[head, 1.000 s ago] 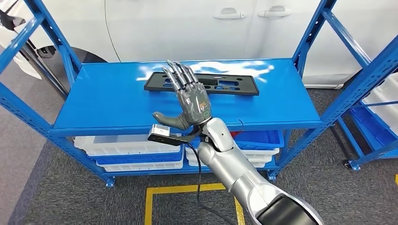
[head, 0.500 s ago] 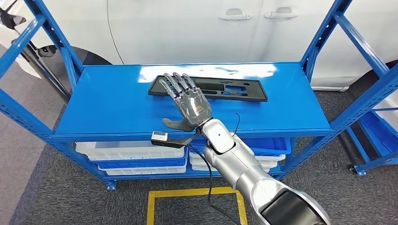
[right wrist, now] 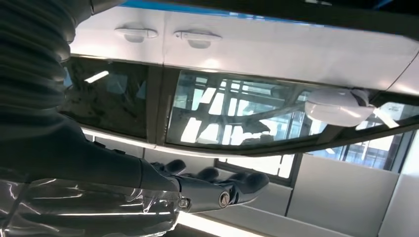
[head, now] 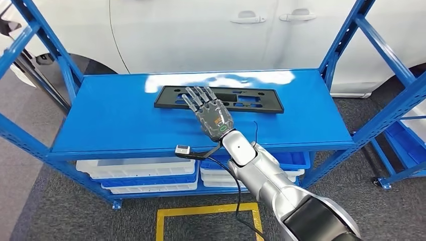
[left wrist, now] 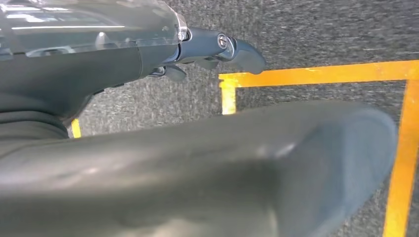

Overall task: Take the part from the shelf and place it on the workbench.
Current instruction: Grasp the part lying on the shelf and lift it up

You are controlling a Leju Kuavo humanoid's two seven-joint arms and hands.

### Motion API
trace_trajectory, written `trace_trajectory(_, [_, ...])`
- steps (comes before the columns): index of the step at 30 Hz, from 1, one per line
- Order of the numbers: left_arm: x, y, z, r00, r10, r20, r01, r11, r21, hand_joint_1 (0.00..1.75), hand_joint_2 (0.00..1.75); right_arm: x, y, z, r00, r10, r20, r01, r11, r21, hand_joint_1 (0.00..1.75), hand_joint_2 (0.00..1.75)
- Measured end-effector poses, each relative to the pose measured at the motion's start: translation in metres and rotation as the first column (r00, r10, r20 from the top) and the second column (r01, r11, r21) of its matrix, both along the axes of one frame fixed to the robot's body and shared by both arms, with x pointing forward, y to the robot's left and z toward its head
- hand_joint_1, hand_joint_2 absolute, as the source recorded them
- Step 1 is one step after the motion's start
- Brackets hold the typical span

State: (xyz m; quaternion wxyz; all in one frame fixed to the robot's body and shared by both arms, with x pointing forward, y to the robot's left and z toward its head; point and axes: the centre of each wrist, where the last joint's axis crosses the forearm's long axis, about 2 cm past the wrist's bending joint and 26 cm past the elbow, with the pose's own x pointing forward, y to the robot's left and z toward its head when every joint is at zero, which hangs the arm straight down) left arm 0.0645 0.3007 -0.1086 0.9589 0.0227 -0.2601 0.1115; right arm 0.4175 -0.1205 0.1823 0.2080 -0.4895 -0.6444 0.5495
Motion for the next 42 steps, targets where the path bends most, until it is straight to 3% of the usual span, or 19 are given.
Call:
trace_trajectory(23, [0.006, -0.002, 0.001, 1.000, -0.010, 0.006, 0.011, 1.000, -0.004, 0.00, 0.00, -0.005, -0.006, -0.025, 0.988, -0.070, -0.141, 0.045, 0.984, -0.171, 0.00, 1.75])
trace_trajectory(42, [0.009, -0.003, 0.001, 1.000, -0.015, -0.001, 0.015, 1.000, 0.000, 0.00, 0.00, -0.008, 0.004, -0.025, 0.987, -0.066, -0.145, 0.044, 0.987, -0.153, 0.00, 1.75])
